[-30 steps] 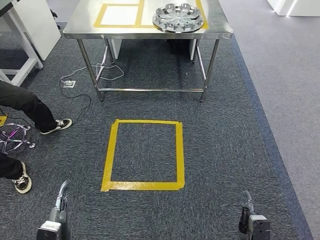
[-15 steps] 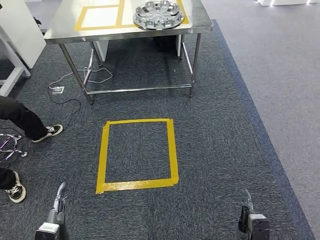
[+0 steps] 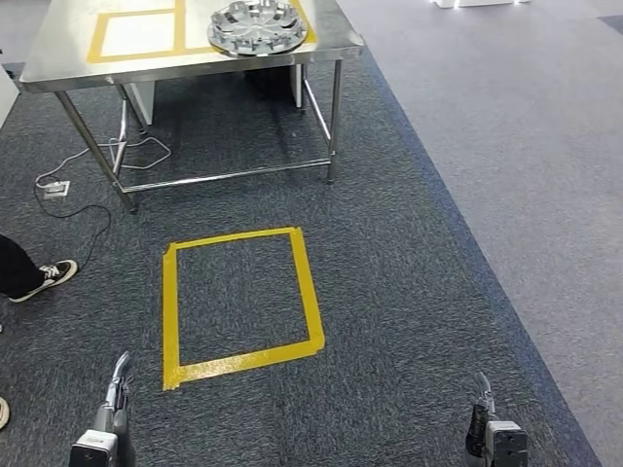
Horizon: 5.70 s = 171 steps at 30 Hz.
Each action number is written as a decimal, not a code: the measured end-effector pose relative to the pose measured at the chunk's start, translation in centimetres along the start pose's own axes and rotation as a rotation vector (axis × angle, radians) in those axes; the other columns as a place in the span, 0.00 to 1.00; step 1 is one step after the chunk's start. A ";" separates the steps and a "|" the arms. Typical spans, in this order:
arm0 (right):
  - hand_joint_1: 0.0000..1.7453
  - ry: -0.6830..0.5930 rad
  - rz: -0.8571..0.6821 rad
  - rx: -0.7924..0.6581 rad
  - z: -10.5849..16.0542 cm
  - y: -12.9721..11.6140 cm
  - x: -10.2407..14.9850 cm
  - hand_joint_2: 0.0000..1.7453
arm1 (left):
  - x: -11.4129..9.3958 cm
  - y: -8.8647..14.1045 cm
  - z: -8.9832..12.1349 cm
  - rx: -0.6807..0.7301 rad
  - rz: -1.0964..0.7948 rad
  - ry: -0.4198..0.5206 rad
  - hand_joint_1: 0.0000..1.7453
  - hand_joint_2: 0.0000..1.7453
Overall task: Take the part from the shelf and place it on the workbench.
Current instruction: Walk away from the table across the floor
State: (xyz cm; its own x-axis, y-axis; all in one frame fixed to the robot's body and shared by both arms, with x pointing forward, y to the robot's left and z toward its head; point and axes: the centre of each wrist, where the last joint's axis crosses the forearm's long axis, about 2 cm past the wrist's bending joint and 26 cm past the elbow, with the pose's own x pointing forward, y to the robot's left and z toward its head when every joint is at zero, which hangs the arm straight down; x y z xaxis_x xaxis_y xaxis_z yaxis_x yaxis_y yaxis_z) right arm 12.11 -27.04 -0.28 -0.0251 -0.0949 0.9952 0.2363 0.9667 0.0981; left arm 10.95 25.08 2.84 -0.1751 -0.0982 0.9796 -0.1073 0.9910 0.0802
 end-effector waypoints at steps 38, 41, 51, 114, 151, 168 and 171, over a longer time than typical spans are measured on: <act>0.00 -0.013 -0.009 -0.002 -0.3 0.0 0.2 0.00 | 0.0 0.2 -0.3 0.015 -0.003 -0.008 0.00 0.00; 0.00 -0.015 -0.012 -0.007 -0.3 0.0 0.2 0.00 | 0.1 0.2 -0.4 0.015 -0.002 -0.012 0.00 0.00; 0.00 -0.016 -0.013 -0.024 -0.4 -0.1 0.2 0.00 | -0.2 0.7 -0.2 0.021 -0.014 0.003 0.00 0.00; 0.00 1.262 0.373 0.040 9.0 -7.2 -10.4 0.00 | -12.4 6.8 13.7 -0.219 -0.230 1.502 0.00 1.00; 0.00 1.398 0.355 0.125 9.7 -6.8 -10.5 0.00 | -12.6 6.7 12.9 -0.291 -0.267 1.420 0.00 1.00; 0.00 1.402 0.352 0.131 9.9 -6.8 -10.5 0.00 | -12.7 6.4 12.7 -0.295 -0.273 1.415 0.00 1.00; 0.00 1.403 0.351 0.132 9.9 -6.8 -10.5 0.00 | -12.6 6.3 12.8 -0.296 -0.272 1.415 0.00 1.00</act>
State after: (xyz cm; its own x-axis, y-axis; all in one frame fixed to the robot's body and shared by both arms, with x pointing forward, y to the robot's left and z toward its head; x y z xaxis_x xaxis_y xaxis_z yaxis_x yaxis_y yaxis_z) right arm 1.15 -30.22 -11.42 0.9849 0.0714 0.1577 -0.0611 0.9957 -0.0696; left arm 0.00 31.42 -11.39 0.9185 -0.2847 0.2743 0.2513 0.9561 0.1508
